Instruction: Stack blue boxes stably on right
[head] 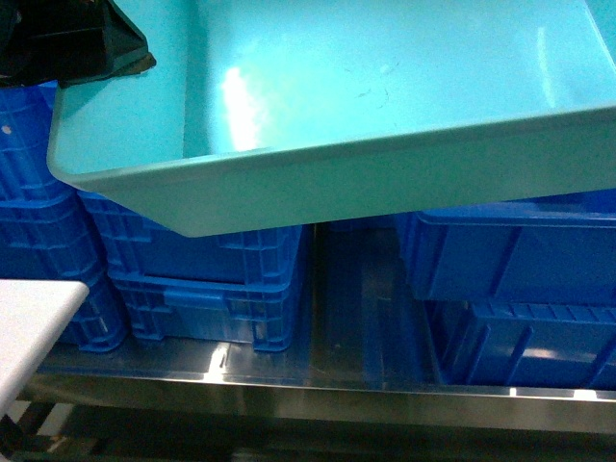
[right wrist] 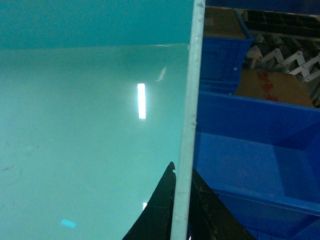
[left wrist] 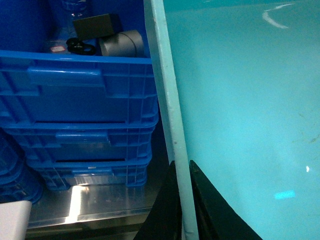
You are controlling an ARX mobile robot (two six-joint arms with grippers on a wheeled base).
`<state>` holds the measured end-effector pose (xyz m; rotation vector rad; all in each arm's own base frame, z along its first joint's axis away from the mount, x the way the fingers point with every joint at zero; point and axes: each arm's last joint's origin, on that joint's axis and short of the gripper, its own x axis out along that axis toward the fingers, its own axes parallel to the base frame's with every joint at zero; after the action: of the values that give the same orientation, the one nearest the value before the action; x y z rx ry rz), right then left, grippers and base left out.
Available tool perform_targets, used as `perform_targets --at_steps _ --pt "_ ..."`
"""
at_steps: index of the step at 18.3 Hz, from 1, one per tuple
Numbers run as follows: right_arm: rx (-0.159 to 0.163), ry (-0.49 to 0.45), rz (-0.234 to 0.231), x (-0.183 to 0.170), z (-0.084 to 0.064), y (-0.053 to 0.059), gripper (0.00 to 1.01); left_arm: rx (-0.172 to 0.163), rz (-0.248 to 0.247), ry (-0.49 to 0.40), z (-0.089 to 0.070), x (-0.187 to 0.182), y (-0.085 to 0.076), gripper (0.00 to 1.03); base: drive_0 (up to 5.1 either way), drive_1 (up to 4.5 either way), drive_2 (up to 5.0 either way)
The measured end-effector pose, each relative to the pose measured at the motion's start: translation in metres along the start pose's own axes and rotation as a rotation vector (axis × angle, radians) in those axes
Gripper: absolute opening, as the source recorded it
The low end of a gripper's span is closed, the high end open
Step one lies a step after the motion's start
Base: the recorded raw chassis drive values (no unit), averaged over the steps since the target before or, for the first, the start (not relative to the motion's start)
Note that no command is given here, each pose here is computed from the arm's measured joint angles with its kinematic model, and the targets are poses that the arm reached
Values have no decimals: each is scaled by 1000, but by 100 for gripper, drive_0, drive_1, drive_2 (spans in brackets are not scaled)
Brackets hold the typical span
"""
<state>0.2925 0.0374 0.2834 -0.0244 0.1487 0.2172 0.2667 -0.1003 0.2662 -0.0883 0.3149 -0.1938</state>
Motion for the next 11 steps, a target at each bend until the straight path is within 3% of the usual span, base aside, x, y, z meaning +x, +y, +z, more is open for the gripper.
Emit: perform_targets --at_steps 2,11 --pt "0 0 -2 -1 0 0 7 0 0 -2 0 0 0 2 -196 -196 -196" --pt "0 0 0 0 0 0 7 1 1 -1 0 0 1 2 465 -226 -226"
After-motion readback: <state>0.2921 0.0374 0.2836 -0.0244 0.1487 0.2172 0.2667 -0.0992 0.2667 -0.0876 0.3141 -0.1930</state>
